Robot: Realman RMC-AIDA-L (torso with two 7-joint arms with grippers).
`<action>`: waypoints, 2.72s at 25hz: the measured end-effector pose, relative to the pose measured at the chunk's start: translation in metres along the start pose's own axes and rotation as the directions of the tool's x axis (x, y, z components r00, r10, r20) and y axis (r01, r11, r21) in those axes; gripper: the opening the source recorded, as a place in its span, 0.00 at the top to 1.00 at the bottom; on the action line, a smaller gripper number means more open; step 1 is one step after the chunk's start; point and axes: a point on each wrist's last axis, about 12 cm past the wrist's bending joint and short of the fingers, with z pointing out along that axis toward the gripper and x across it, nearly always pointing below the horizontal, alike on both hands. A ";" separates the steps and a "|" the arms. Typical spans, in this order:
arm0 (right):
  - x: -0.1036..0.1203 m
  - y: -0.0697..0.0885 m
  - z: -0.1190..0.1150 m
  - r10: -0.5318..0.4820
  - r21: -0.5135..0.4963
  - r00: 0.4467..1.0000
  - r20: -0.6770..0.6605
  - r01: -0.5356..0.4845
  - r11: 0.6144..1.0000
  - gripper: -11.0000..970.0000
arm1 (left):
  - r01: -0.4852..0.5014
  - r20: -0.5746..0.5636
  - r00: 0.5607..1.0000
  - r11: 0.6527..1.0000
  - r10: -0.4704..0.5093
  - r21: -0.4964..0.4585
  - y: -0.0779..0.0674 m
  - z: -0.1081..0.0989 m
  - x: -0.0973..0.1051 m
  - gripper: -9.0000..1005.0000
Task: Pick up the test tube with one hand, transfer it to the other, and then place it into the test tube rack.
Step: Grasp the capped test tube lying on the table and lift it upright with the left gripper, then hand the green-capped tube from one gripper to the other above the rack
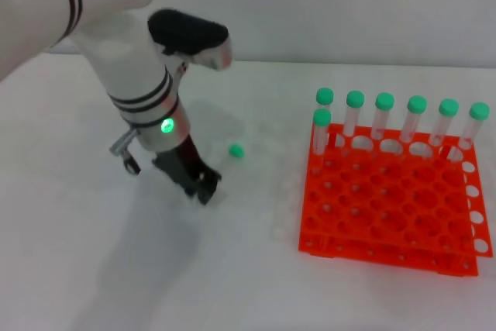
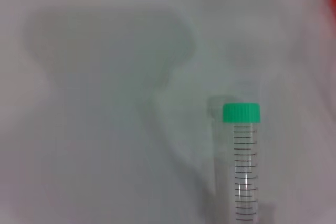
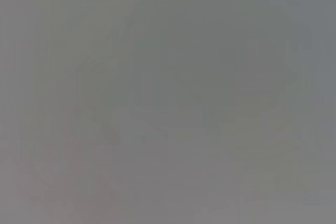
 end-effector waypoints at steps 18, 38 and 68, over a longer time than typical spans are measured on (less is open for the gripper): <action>0.003 -0.005 -0.006 0.020 0.044 1.000 -0.008 -0.020 0.999 0.17 | 0.054 0.886 0.327 0.943 -0.327 0.328 0.079 -0.023 0.017 0.78; -0.047 -0.049 -0.014 0.315 -0.281 0.948 -0.050 -0.316 0.906 0.18 | -0.426 0.996 -0.007 0.901 -0.090 0.079 -0.056 0.033 0.070 0.75; -0.104 0.060 0.039 0.132 -0.890 0.968 -0.212 -0.247 0.384 0.19 | -0.536 0.981 0.163 0.844 0.107 -0.003 -0.117 0.051 0.039 0.70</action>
